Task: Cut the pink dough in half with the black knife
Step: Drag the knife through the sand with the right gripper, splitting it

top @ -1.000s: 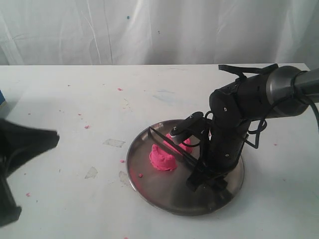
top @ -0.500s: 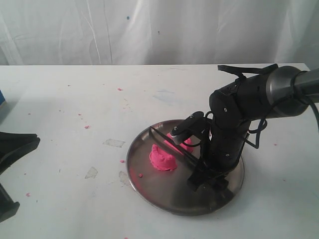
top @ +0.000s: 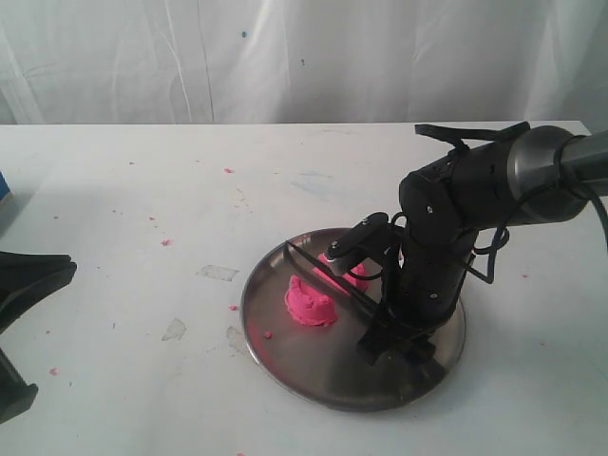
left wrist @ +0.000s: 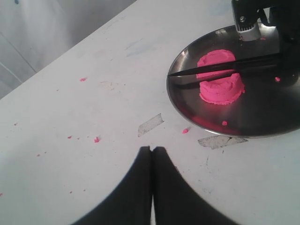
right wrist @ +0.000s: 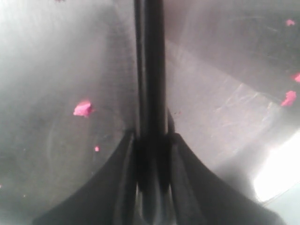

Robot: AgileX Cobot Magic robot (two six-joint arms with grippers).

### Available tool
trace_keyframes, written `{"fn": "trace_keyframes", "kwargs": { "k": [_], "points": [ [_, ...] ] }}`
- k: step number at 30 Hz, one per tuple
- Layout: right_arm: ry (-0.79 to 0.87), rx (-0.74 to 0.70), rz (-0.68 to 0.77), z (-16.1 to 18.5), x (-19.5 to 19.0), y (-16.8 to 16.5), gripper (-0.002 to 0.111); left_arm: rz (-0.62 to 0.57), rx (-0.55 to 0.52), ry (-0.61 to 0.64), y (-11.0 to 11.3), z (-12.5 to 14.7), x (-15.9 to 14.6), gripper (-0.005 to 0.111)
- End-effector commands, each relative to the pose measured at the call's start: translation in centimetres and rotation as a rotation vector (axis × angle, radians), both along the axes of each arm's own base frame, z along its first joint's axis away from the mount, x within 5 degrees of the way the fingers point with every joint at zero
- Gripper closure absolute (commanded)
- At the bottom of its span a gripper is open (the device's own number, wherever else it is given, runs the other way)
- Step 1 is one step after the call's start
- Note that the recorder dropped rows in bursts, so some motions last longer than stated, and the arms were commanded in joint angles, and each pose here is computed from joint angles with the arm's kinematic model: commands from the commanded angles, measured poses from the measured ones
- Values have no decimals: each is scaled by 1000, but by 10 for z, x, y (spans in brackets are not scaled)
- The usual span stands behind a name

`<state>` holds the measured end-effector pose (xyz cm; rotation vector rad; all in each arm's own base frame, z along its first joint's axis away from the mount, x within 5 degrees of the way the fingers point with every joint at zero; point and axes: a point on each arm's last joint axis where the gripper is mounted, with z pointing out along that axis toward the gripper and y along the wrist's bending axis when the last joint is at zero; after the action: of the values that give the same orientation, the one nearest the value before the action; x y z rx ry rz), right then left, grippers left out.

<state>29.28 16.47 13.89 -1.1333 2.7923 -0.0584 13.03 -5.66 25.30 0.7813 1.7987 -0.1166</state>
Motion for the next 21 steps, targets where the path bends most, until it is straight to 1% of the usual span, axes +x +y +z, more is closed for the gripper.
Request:
{"fn": "trace_keyframes", "kwargs": {
  "k": [1, 21],
  "points": [
    [2, -3, -7, -3, 1, 0, 108, 2, -32, 14, 0, -1, -2, 107],
    [2, 8, -32, -3, 1, 1, 108, -2, -33, 16, -1, -1, -2, 107]
  ]
}}
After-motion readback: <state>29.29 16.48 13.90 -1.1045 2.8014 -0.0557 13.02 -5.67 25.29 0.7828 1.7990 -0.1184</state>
